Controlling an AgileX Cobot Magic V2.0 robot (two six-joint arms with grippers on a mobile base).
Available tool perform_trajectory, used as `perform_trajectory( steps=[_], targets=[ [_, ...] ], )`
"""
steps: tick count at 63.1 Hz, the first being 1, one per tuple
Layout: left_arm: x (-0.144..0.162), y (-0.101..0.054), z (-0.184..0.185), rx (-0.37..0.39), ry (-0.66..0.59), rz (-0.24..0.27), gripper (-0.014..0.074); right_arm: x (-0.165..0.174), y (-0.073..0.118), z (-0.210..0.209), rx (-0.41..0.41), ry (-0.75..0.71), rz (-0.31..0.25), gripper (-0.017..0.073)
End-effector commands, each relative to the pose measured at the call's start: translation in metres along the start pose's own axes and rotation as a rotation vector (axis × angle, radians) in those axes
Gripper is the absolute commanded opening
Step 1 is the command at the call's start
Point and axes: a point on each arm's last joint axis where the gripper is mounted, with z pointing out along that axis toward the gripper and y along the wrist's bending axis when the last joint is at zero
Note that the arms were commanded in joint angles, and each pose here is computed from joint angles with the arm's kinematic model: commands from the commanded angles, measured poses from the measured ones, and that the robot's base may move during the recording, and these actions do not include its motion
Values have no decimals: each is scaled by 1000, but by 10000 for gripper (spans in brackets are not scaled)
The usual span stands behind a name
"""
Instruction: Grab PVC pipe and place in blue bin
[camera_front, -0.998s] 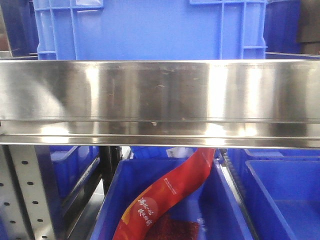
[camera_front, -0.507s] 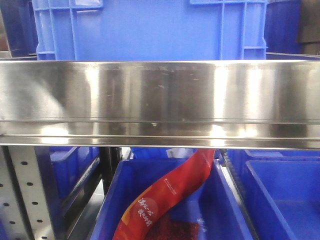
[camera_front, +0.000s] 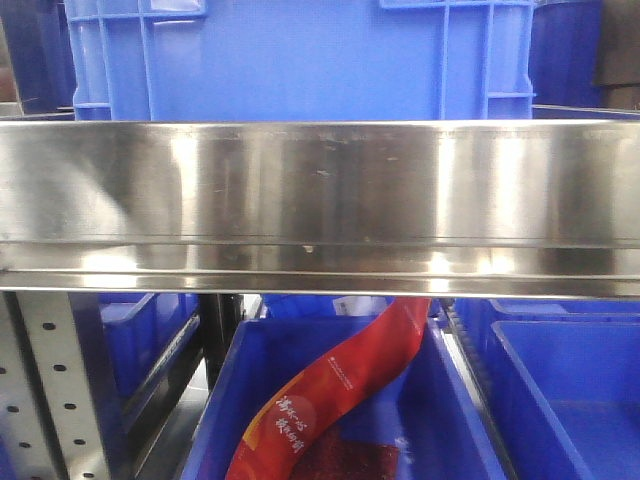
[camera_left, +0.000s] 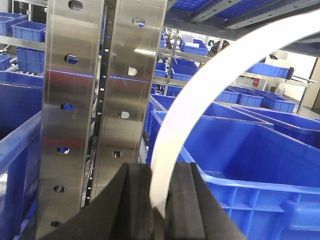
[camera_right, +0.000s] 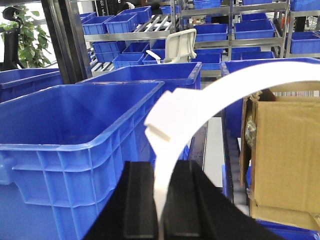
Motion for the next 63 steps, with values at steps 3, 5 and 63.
perform_trajectory(
  steps=[3, 5, 63],
  targets=[
    [-4, -1, -1, 6, -40, -13, -111, -3, 0, -1, -2, -42, -11, -168],
    [-4, -1, -1, 6, -40, -13, -111, -4, 0, -1, -2, -47, -11, -168],
    [-54, -96, 149, 325, 100, 97, -111, -46, 104, 147, -399, 228, -141, -168]
  ],
)
